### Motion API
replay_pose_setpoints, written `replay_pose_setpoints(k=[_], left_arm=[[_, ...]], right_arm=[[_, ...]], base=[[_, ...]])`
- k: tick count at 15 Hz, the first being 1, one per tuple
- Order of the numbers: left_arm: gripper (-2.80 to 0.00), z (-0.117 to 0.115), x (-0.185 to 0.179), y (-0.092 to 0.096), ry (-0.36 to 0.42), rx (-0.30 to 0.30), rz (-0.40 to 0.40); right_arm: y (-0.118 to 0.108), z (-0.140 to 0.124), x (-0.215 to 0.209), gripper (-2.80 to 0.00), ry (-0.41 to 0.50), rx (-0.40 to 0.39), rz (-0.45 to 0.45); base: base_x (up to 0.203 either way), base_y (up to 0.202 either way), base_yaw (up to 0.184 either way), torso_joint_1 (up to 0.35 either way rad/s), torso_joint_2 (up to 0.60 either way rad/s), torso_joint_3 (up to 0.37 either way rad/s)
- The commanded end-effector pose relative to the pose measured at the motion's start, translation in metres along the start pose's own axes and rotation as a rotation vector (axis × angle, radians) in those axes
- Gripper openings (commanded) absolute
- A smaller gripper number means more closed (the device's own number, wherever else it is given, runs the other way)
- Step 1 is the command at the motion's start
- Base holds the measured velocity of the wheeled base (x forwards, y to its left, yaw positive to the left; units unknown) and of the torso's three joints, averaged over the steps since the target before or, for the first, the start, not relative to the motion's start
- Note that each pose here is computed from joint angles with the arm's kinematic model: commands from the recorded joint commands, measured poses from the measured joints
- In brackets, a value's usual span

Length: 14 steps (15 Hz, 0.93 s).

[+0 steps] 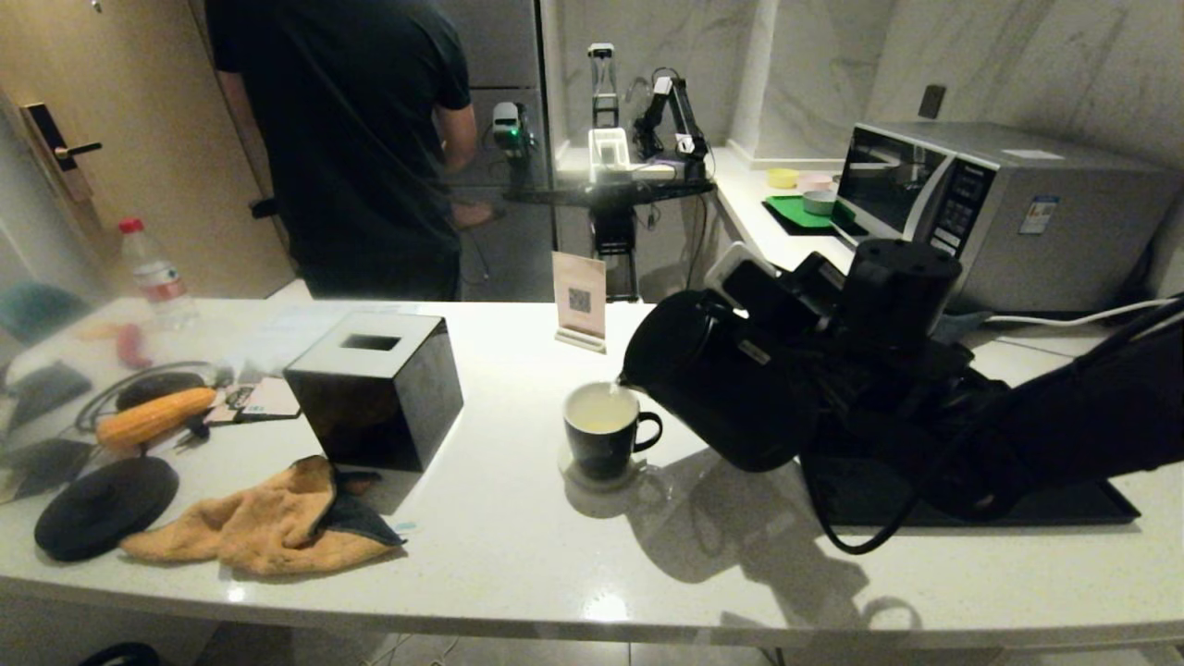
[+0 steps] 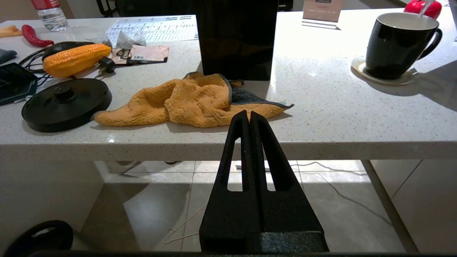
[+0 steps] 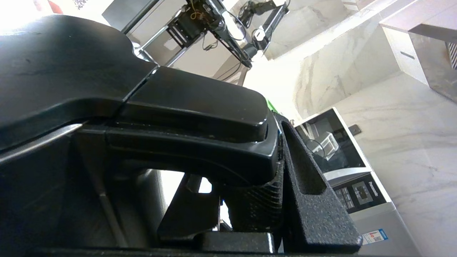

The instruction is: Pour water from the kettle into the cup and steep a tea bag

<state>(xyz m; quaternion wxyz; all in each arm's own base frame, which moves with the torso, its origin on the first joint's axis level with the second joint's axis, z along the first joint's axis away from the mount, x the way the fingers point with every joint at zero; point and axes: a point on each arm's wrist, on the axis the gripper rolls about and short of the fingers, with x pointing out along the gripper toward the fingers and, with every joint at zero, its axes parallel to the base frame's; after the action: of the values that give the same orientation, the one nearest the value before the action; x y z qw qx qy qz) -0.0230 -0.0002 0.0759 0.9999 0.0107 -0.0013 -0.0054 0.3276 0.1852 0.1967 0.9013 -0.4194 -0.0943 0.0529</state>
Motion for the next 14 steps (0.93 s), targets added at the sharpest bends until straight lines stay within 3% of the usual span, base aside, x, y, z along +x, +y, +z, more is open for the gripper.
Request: replay_pose_setpoints(k=[1,6,14], left_arm=[[-2.8,0.0,0.0,0.0,0.001,0.0,0.0],[-2.8,0.0,0.0,0.0,0.001,0.0,0.0],[-2.8,0.0,0.0,0.0,0.001,0.0,0.0]], right_arm=[[0.001,-0.001,-0.001,-2.8,0.002,-0.006,0.002],[0.004,0.002,-0.002,-2.8,-0.007,0.016,0.01],[0.003,0.012,-0.005,-2.8,-0.023,0.135,0.008]], base=[[0.0,0.0,0.0,0.0,0.0,0.0],[0.0,0.0,0.0,0.0,0.0,0.0],[0.0,0.0,0.0,0.0,0.0,0.0]])
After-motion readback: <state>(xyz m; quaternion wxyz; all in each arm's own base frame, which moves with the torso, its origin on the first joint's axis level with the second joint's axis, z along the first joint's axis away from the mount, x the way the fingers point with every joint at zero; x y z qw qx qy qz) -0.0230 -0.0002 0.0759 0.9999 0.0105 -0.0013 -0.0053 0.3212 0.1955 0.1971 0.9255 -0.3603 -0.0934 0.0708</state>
